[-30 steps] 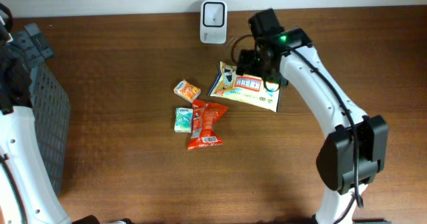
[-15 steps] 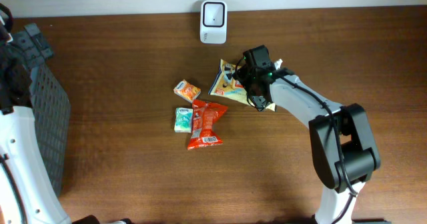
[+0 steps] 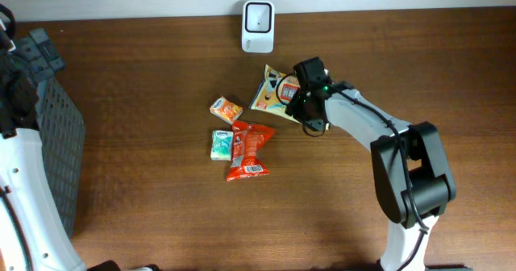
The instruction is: Scan the item barcode
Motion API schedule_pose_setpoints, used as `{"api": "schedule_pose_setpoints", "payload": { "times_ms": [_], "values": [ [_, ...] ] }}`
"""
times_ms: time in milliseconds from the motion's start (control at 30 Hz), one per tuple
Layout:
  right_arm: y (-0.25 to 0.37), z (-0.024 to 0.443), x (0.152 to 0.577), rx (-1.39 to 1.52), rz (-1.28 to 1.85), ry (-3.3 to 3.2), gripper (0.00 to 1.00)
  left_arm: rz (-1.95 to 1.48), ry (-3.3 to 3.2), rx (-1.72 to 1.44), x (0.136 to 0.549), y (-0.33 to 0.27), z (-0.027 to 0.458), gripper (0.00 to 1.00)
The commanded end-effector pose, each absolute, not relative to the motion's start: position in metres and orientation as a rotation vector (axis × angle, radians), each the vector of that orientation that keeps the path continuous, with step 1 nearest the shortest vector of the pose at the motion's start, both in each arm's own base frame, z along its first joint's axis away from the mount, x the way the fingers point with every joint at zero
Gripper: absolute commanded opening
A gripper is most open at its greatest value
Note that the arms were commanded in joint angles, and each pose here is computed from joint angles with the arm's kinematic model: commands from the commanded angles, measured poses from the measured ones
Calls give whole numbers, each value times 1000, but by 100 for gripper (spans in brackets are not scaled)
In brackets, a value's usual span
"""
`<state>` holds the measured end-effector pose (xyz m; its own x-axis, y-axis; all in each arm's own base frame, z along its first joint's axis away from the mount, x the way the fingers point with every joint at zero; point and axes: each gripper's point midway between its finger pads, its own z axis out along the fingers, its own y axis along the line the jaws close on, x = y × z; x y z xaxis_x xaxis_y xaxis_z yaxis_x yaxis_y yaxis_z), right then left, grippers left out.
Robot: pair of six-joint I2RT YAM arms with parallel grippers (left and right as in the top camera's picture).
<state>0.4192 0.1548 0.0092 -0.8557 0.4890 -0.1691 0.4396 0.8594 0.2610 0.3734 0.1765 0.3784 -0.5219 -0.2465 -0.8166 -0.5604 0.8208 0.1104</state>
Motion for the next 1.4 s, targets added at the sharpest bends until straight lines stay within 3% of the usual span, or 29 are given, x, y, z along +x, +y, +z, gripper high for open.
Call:
{"api": "schedule_pose_setpoints", "payload": {
  "times_ms": [0,100,267,433,567,800,867,967,1033,1267,1367],
  "values": [
    [142,7,407,287,242,3001,61,469,2130,-586,373,178,379,99],
    [139,40,411,129,338,3029,71,469,2130,-586,373,178,379,99],
    [106,83,435,-32,512,2914,72,469,2130,-586,373,178,379,99],
    [67,63,432,-148,554,2910,71,469,2130,-587,373,178,379,99],
    [82,44,433,-282,810,2791,71,469,2130,-587,373,178,379,99],
    [96,6,442,-293,923,2722,66,469,2130,-586,373,178,379,99],
    [97,-13,440,-238,949,2759,58,469,2130,-586,373,178,379,99],
    [97,-28,435,-160,979,2806,15,469,2130,-586,373,178,379,99],
    [99,-26,435,-126,1008,2804,4,469,2130,-587,373,178,379,99],
    [110,39,447,-137,1103,2671,4,469,2130,-586,373,178,379,99],
    [97,71,448,-133,961,2691,4,469,2130,-587,373,178,379,99]
  ]
}}
